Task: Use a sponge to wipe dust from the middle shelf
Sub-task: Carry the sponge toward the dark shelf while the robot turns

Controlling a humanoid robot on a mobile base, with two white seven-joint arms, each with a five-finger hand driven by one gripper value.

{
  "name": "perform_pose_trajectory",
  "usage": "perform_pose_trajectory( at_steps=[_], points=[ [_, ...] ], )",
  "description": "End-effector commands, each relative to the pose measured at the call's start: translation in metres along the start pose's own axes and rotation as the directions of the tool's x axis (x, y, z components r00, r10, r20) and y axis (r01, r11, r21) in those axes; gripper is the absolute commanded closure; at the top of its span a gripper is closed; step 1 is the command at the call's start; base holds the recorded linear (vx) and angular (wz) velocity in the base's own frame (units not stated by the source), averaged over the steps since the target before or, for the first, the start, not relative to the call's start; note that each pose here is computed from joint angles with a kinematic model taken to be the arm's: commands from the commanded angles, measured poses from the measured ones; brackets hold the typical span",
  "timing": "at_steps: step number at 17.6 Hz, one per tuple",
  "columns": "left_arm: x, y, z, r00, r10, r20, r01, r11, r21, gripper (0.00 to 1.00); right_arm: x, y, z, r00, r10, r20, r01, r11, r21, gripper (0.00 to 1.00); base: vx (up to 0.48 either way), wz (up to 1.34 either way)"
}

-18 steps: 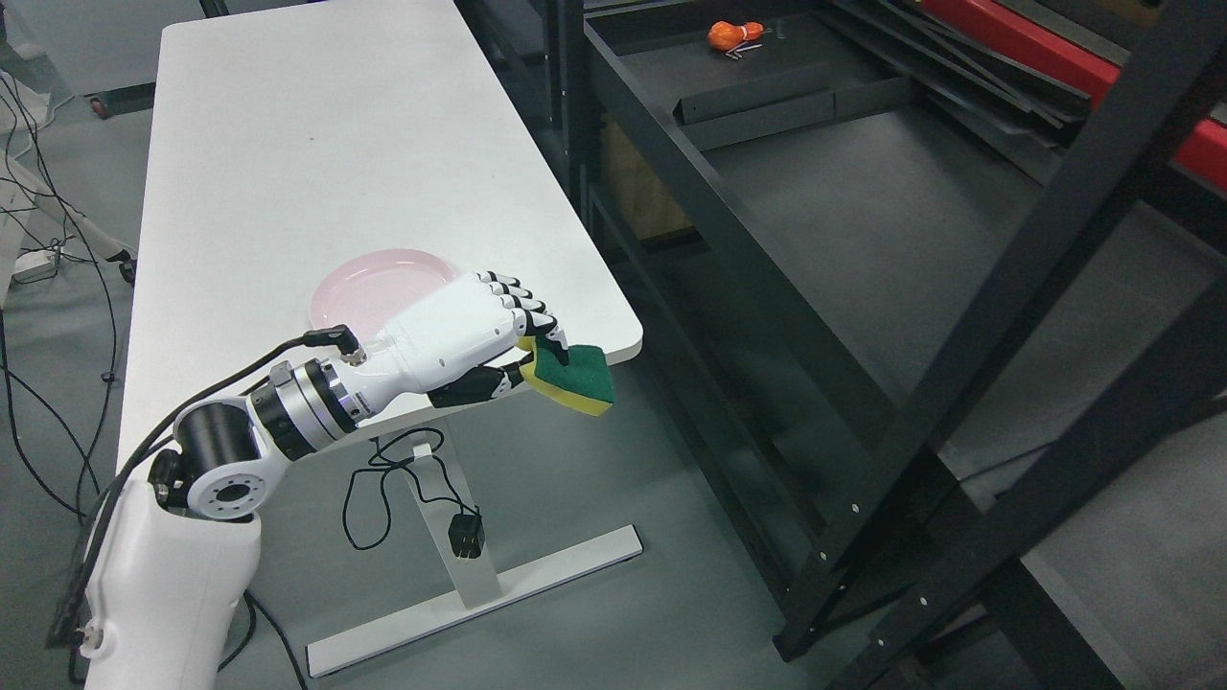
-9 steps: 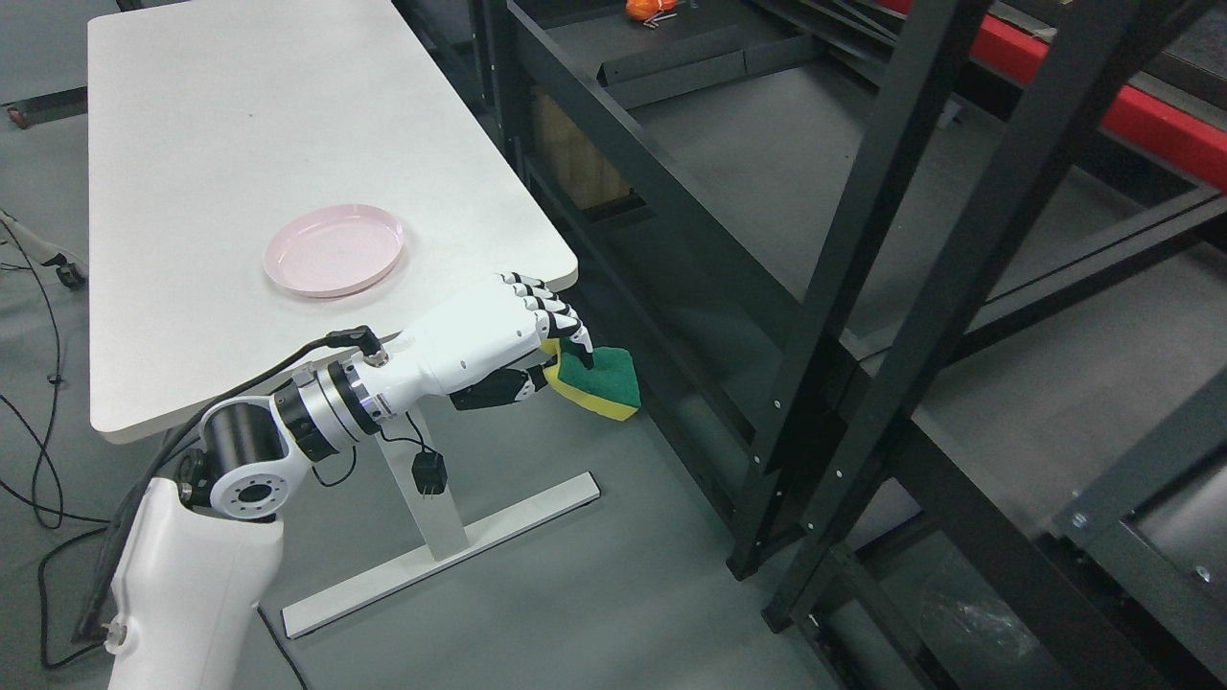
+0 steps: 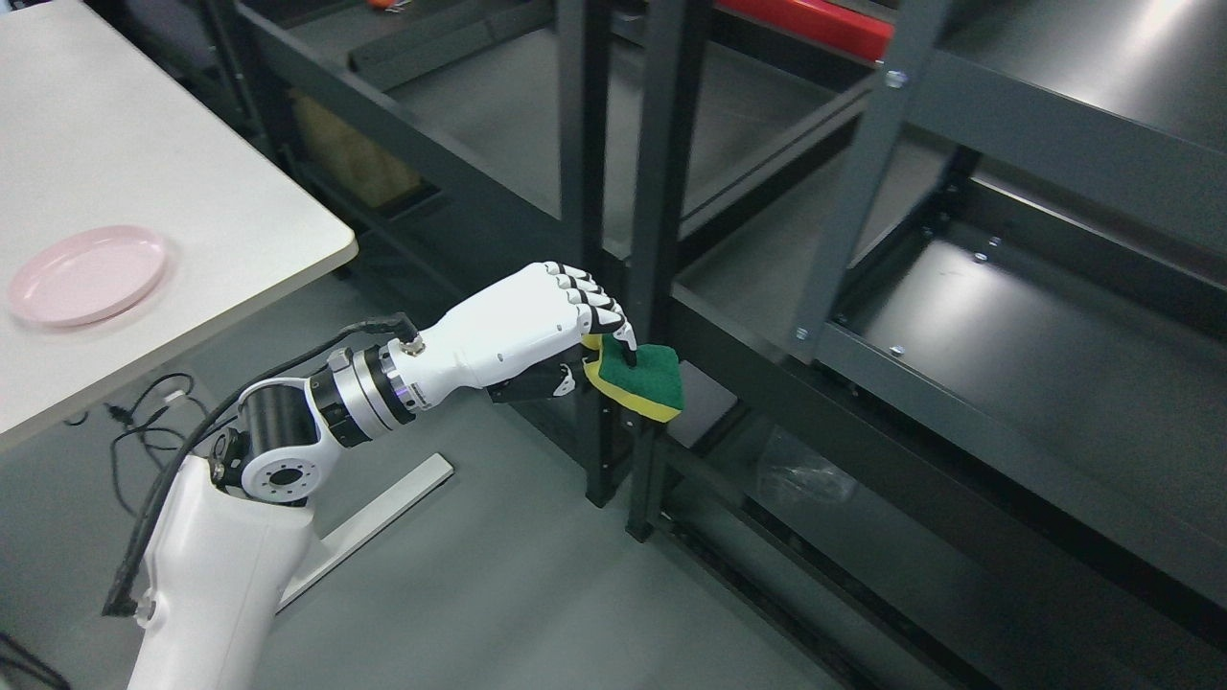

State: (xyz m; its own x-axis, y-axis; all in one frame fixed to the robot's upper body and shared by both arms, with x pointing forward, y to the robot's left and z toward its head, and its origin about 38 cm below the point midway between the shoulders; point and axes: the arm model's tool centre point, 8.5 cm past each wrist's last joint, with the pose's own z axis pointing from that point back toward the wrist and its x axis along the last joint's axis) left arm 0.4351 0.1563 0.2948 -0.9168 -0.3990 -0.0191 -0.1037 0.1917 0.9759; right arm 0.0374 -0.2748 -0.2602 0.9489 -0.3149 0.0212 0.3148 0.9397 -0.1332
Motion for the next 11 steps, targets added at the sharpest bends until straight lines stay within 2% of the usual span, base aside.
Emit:
perform_pose_trajectory(
  at_steps=[1,6,11],
  points=[
    [0.033,0.000,-0.052,0.989,0.009,0.150,-0.010,1.000,0.003,0.99,0.010,-0.010,0.000,1.000,-0.003,0.022,0.003,1.000,-0.014,0.00,-0.198,-0.80],
    [0.057,0.014,-0.112,0.962,0.003,0.274,-0.002,1.000,-0.002,0.99,0.010,-0.010,0.000,1.000,-0.003,0.022,0.003,1.000,-0.014,0.00,-0.131,-0.76],
    [0.062,0.094,-0.160,0.914,-0.187,0.359,0.192,0.981,0.022,0.98,0.010,-0.010,0.000,1.000,-0.003,0.022,0.003,1.000,-0.014,0.00,-0.058,-0.63]
  ],
)
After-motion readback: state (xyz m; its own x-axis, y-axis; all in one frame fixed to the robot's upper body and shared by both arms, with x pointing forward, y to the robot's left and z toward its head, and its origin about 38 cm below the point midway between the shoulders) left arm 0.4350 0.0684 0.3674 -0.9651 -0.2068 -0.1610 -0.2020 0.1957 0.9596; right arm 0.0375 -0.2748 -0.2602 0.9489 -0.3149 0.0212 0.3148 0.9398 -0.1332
